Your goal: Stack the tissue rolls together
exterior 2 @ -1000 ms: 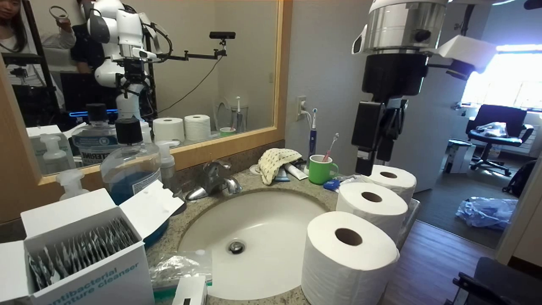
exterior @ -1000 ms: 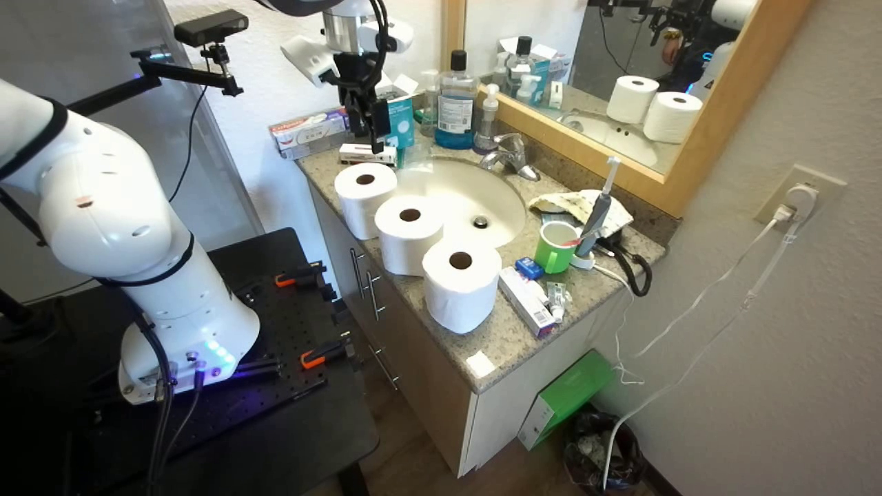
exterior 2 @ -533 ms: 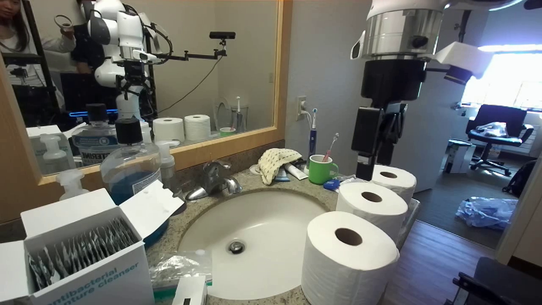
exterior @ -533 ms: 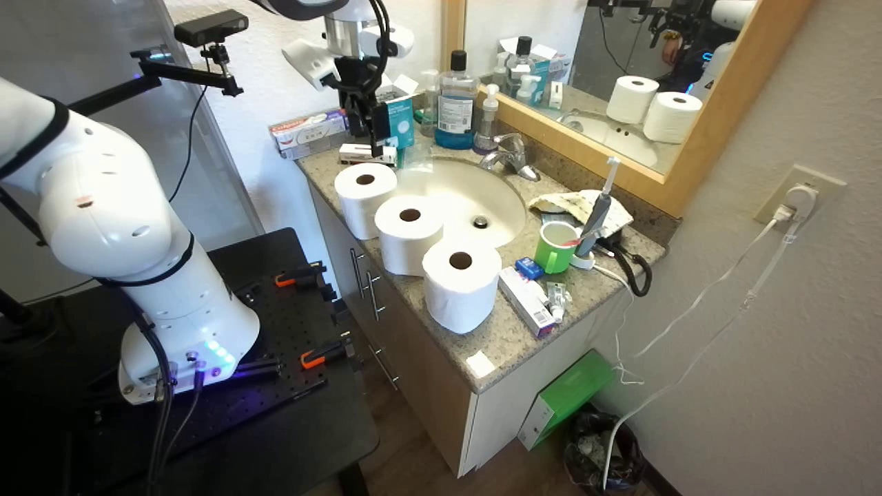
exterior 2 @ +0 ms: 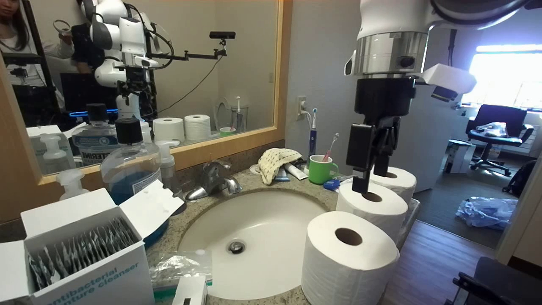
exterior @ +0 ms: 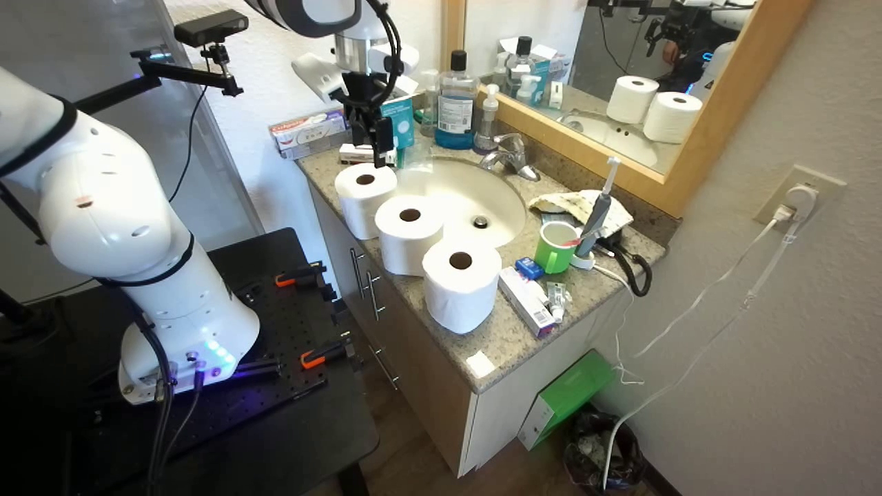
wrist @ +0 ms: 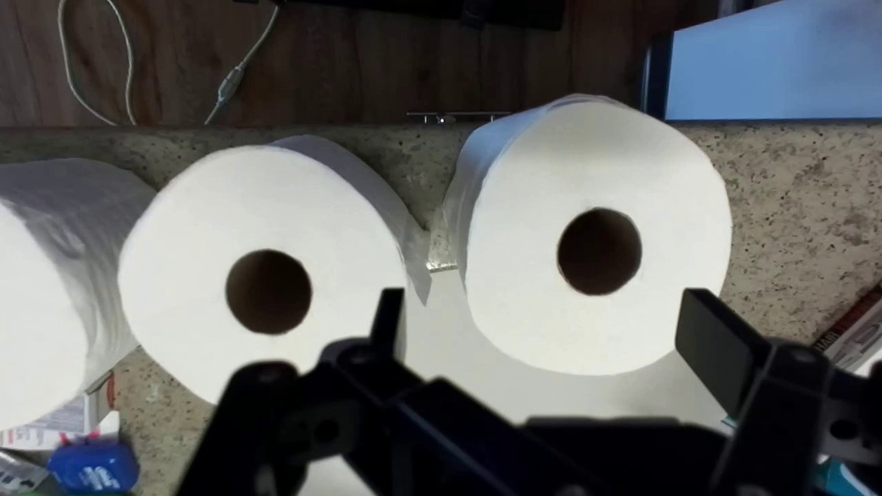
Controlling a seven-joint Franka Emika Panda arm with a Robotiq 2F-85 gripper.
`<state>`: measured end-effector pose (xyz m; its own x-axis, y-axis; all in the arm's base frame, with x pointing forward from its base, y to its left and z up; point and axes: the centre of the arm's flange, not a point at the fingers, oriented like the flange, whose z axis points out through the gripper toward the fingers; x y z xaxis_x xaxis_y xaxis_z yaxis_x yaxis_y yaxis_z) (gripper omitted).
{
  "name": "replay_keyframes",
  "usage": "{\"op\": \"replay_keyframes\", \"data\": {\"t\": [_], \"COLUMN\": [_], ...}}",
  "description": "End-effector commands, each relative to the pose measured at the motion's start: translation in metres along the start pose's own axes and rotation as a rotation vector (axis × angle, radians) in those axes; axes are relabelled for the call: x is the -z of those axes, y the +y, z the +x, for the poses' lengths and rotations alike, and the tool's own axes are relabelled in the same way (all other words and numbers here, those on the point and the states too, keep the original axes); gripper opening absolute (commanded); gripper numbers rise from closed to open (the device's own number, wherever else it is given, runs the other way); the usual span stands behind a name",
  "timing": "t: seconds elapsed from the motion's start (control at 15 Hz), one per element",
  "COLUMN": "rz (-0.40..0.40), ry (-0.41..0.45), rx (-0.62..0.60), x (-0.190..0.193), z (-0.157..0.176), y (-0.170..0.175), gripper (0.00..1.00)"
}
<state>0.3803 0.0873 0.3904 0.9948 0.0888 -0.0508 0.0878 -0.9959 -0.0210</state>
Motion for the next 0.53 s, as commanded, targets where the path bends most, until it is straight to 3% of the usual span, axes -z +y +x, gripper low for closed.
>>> {"op": "replay_keyframes", "data": {"t": [0.0, 0.47], "rz": [0.023, 0.046], "ry": [0.024, 0.032], "rx": [0.020, 0.017], "x": [-0.019, -0.058], "z": [0.007, -0.004], "y": [0.003, 0.005], "gripper": [1.00, 1.00]}}
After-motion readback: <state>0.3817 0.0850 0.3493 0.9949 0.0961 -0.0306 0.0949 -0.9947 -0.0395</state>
